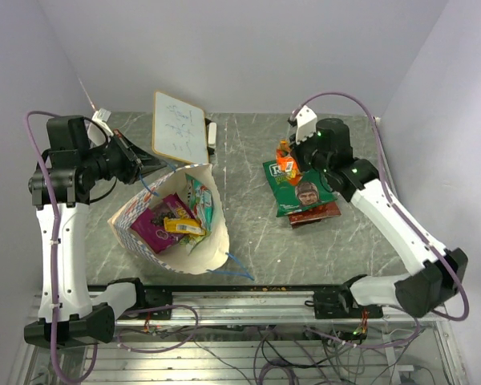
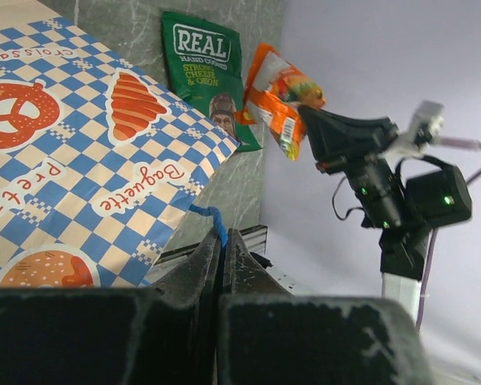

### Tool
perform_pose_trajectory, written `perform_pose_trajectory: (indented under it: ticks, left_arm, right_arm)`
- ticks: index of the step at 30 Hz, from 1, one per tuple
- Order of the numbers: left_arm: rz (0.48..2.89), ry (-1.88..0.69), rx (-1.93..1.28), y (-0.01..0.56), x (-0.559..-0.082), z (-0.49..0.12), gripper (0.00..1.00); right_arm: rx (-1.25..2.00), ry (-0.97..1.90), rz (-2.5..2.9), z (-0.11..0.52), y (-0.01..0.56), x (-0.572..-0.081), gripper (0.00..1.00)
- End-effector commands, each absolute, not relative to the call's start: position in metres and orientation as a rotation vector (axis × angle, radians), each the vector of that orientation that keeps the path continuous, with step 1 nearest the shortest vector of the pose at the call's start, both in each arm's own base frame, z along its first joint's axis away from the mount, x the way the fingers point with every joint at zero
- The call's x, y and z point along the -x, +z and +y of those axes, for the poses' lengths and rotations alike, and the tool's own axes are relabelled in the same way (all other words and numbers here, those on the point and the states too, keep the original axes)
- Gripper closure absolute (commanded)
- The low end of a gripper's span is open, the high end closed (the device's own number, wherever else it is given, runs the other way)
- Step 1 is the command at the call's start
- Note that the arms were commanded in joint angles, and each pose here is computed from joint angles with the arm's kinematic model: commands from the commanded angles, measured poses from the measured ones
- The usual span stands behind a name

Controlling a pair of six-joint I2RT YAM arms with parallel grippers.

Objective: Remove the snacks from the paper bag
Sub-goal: Place the snack at the center of the board.

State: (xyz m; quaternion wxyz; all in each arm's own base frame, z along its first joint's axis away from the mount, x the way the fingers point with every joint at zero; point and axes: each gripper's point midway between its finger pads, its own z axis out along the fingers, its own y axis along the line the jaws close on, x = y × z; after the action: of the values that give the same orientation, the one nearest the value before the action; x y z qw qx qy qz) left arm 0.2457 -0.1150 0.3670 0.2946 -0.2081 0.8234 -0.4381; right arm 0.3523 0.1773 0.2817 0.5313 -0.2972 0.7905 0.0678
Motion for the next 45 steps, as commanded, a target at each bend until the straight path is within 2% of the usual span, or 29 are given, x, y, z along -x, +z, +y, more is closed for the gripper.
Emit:
perform_pose_trajectory:
  ticks: [1,7,17,23,34,41,42,45]
  left_arm:
    - [2.169,-1.188,0.488,0.379,-0.242,-0.119,0.93]
    - [2.173,-1.202,0.483,0.377,-0.246,-0.120,0.93]
    - [2.181,-1.212,0.473,0.375,-0.249,-0.121,0.93]
    - [2.188,-1.210,0.473,0.375,-0.251,-0.120,0.93]
    - [2.204,-1.194,0.480,0.371,-0.253,-0.119,0.93]
    - [2.195,-1.206,0.490,0.370,-0.253,-0.119,0.93]
    - [2.194,-1.208,0.489,0.369,-0.252,-0.120,0.93]
    - [2.191,-1.212,0.492,0.369,-0.253,-0.120,0.93]
  right_arm:
    - [0.488,0.208,2.014,0.163,0.266,-0.376,1.00]
    - [0.426,0.084,2.141,0.143,0.242,-0.393,1.00]
    - [0.553,-0.354,2.173,0.093,0.232,-0.411,1.00]
    - [0.592,-0.459,2.214,0.087,0.208,-0.428,1.00]
    - [0.618,-0.268,2.399,0.138,0.112,-0.437,1.00]
    - [0.591,-0.118,2.473,0.156,0.079,-0.426,1.00]
    - [0.586,-0.113,2.474,0.157,0.081,-0.425,0.99]
    - [0.557,-0.104,2.435,0.157,0.101,-0.428,0.79]
